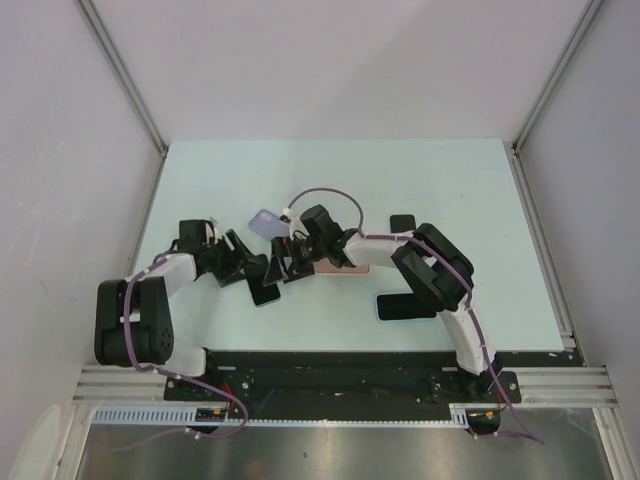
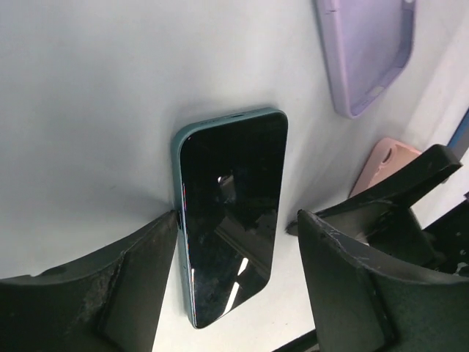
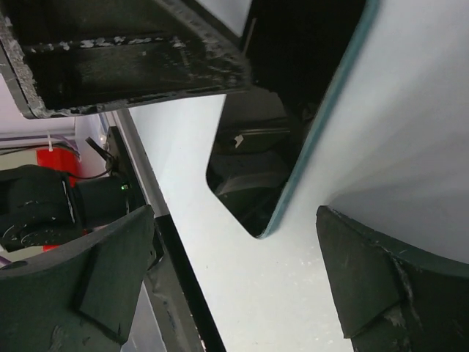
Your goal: Put the phone into the phone case
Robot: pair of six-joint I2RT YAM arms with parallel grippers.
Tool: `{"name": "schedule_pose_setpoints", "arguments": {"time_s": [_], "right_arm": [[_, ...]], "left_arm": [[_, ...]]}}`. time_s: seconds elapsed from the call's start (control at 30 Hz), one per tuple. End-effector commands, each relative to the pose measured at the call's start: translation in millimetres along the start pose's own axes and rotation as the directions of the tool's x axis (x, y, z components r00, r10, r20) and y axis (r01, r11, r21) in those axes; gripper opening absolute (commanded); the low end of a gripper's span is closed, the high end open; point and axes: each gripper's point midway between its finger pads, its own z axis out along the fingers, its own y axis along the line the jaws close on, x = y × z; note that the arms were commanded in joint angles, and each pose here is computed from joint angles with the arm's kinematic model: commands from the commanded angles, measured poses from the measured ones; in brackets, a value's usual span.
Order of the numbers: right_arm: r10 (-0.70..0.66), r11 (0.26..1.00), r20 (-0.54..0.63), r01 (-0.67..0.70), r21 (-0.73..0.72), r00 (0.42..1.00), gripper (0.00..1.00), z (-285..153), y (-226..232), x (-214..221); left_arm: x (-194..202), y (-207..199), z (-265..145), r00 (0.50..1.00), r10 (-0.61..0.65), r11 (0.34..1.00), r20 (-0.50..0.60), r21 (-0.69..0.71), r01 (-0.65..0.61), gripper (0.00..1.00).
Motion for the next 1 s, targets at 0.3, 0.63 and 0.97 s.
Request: {"name": "schedule_pose_setpoints", "arguments": {"time_s": [0.3, 0.63, 0.97], "right_arm": [[-0.067, 0.997, 0.037, 0.069, -0.046, 0.997, 0.96, 15, 49, 16], [-0.108, 0.989, 0.045, 0.112, -0.092, 0.993, 0.96, 4, 68, 10], [-0.217, 0.975, 0.112, 0.222, -0.032, 0.97, 0.96, -57, 99, -17]], "left_arm": [[43, -59, 57, 0.976, 0.141, 0.989, -0.163, 0.053, -0.134, 0.72], [40, -62, 46, 0.975, 0.191, 0.981, -0.118, 0.067, -0.184, 0.72], [-12, -75, -10, 0.972, 0.18, 0.976, 0.152, 0.096, -0.195, 0.77]]}}
